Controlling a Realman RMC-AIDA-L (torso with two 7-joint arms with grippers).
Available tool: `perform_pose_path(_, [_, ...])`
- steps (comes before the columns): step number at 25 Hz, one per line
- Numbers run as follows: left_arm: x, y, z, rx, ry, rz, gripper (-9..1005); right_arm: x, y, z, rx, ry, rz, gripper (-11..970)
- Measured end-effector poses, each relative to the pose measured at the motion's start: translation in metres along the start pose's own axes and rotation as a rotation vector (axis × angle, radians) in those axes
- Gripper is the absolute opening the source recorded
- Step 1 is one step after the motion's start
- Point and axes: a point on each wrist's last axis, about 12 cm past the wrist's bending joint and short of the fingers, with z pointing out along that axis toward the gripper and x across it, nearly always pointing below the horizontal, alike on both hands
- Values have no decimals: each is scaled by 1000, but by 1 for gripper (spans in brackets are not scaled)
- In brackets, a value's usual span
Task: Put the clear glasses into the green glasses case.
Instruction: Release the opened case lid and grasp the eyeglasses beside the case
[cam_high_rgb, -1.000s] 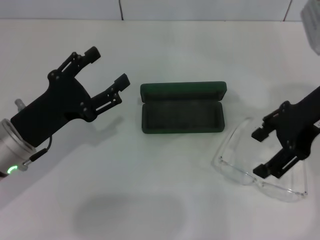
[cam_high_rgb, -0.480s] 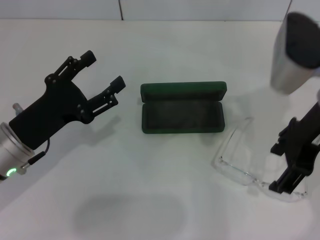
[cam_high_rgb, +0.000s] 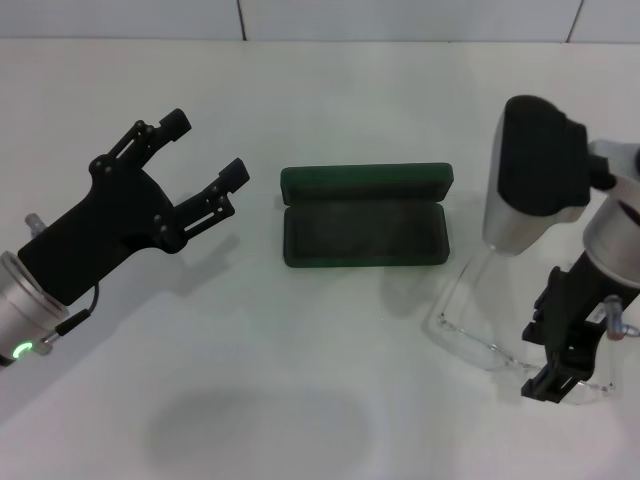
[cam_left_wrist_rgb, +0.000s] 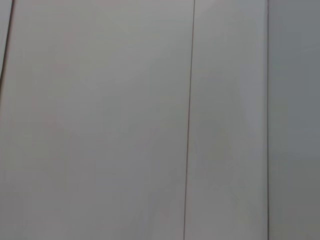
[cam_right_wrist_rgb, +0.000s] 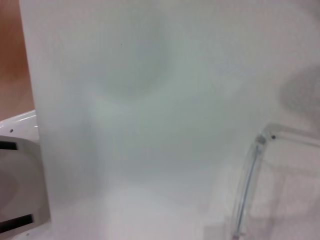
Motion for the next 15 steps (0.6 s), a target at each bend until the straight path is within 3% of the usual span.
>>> perform_pose_path(2, [0, 0, 0, 1, 0, 0, 892, -2, 1, 4, 1, 1, -7, 739])
perform_pose_path(5, [0, 0, 0, 4, 2, 0, 892, -6, 2, 9, 5, 7, -15, 615])
perform_pose_path(15, [3, -1, 1, 4, 9, -9, 891, -10, 5, 16, 21, 8, -18, 616])
